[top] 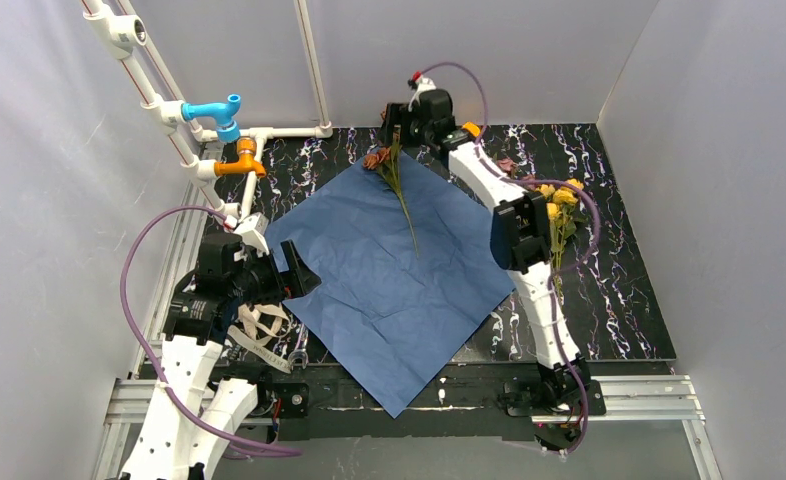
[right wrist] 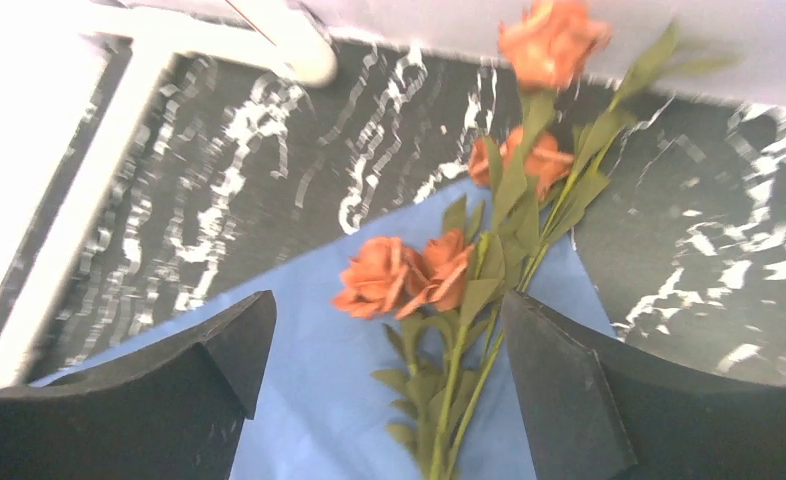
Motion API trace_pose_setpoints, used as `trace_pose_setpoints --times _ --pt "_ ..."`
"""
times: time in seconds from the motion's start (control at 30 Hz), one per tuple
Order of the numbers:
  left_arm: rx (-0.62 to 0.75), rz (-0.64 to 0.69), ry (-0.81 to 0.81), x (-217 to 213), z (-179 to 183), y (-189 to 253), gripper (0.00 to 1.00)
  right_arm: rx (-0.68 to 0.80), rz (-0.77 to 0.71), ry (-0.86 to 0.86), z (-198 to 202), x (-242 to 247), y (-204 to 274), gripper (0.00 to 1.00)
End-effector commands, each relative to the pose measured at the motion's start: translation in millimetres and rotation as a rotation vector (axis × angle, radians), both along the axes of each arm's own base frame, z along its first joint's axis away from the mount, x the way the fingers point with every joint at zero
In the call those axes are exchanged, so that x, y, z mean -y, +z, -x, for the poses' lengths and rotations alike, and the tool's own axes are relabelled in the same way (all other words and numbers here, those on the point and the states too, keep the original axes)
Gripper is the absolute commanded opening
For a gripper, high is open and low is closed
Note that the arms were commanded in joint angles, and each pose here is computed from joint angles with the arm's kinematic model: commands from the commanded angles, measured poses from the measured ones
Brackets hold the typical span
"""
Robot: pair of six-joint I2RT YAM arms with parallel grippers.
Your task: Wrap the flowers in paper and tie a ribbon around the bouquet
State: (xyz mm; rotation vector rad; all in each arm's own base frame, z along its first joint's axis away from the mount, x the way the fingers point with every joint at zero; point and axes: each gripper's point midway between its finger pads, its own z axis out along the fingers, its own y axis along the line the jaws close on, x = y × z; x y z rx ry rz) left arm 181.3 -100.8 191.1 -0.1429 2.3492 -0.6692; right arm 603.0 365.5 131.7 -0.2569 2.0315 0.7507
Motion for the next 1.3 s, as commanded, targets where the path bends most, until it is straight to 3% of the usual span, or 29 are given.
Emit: trace_pose_setpoints --times 0.0,0.13,0.3,0.4,0.5,0.83,1.2,1.27 --pt "0.004 0.000 -0.012 0.2 1.6 -2.1 0.89 0.267 -0.088 -0.085 27.4 33.5 198.9 0.93" --pt "-0.001 -0.001 -0.012 0.3 0.9 -2.7 0.89 0.206 0.097 -0.278 76.0 105.5 205.7 0.95" --pt "0.003 0.003 -0.014 0.7 1.7 -1.9 0.89 0.110 0.376 -0.501 145.6 216.2 137.8 0.98" --pt "0.010 0.017 -0.034 4.1 2.6 -0.2 0.89 -0.056 0.418 -0.593 174.1 285.3 81.8 0.98" --pt "0.003 0.025 -0.049 6.7 2.6 -0.5 0.89 -0.161 0.406 -0.635 194.5 322.7 38.8 0.92" --pt "0.022 0.019 -0.029 3.6 4.3 1.6 0.89 -0.362 0.555 -0.649 201.0 346.3 -38.5 0.78" --pt "0.012 0.016 -0.022 2.7 4.3 -0.1 0.89 -0.408 0.631 -0.665 194.7 364.6 -64.3 0.50" --pt "0.007 0.016 -0.022 2.8 4.0 -0.8 0.89 -0.412 0.630 -0.663 192.8 364.5 -65.5 0.41"
